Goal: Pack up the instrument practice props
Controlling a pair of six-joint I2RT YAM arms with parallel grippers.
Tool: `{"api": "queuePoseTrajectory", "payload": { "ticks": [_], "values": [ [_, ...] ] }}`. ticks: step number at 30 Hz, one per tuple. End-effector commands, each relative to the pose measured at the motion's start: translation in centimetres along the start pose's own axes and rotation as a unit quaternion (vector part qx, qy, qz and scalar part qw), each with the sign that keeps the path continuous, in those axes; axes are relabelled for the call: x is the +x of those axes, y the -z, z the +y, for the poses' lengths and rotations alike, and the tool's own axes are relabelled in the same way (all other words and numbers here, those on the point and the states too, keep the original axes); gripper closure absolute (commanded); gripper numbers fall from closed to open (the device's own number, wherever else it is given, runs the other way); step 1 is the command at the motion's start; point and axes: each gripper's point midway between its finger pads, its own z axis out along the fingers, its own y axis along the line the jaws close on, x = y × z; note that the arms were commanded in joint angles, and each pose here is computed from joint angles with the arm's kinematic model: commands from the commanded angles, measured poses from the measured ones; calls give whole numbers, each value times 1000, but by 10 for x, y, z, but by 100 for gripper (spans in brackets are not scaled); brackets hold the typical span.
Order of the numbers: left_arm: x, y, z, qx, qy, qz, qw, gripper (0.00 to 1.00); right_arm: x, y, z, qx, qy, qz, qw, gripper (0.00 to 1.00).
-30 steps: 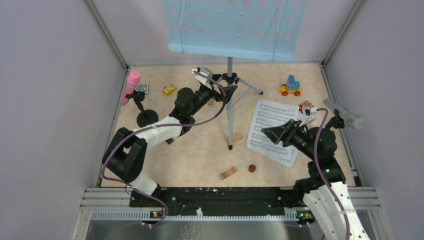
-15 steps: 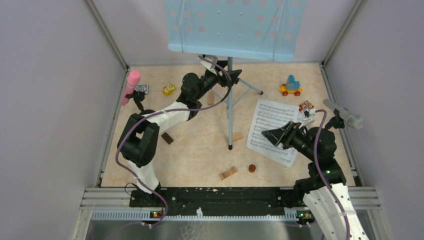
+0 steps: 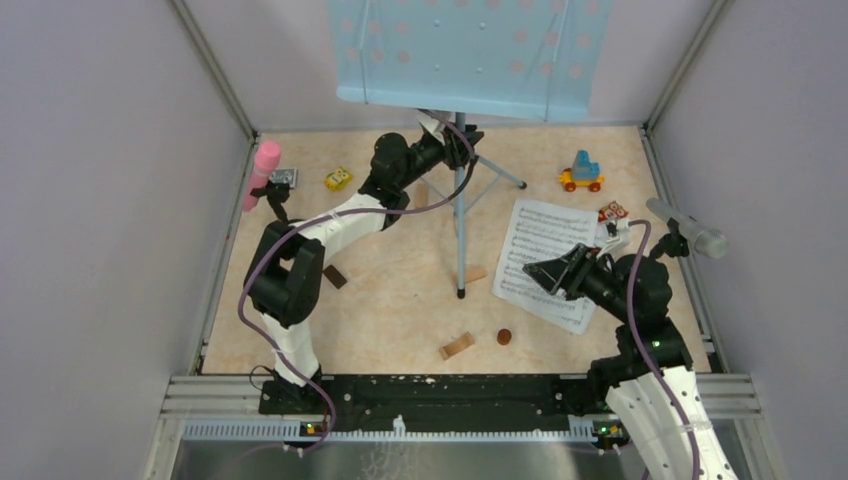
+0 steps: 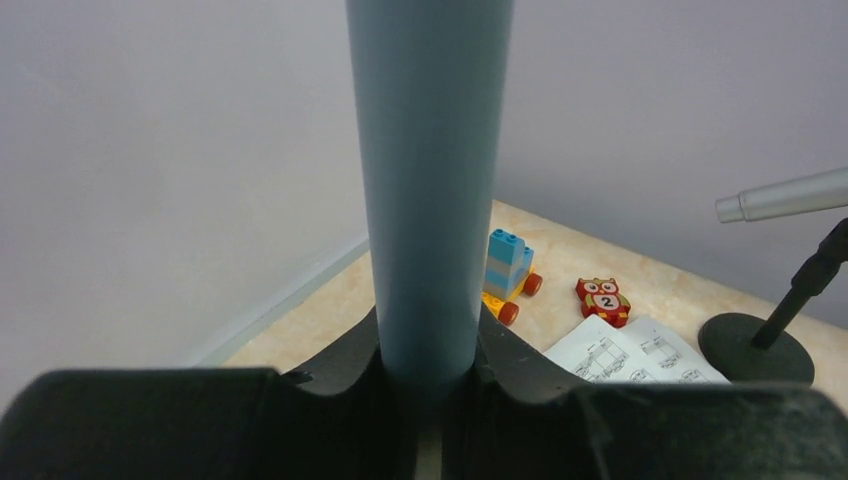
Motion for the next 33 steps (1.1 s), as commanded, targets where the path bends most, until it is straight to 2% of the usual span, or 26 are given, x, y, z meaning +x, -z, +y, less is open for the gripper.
{"api": "queuePoseTrajectory", "payload": {
  "ticks": [1,3,7,12,19,24,28,33],
  "values": [
    [-7,-2,-3,12,12,10,1000,94,-13,3,13,-18,19,-22,999,36],
    [-3,2,-8,26,4,28,999,100,-13,0,13,-25,10,-21,999,38],
    [3,16,-24,64,-7,68,996,100,-16,-12,13,-39,-6,-19,999,42],
    [2,44,-49,107,-6,90,990,100,-21,-36,27,-57,-1,-18,998,45],
    [12,86,-60,103,-30,121,987,100,3,-85,69,-94,10,8,995,47],
    [19,107,-65,101,-38,142,984,100,14,-106,74,-94,-14,0,995,51],
    [24,119,-64,91,-39,149,984,100,3,-113,71,-85,-36,-33,995,53],
    [27,128,-63,85,-45,143,985,100,-21,-126,79,-68,-25,-61,995,53]
  ]
}}
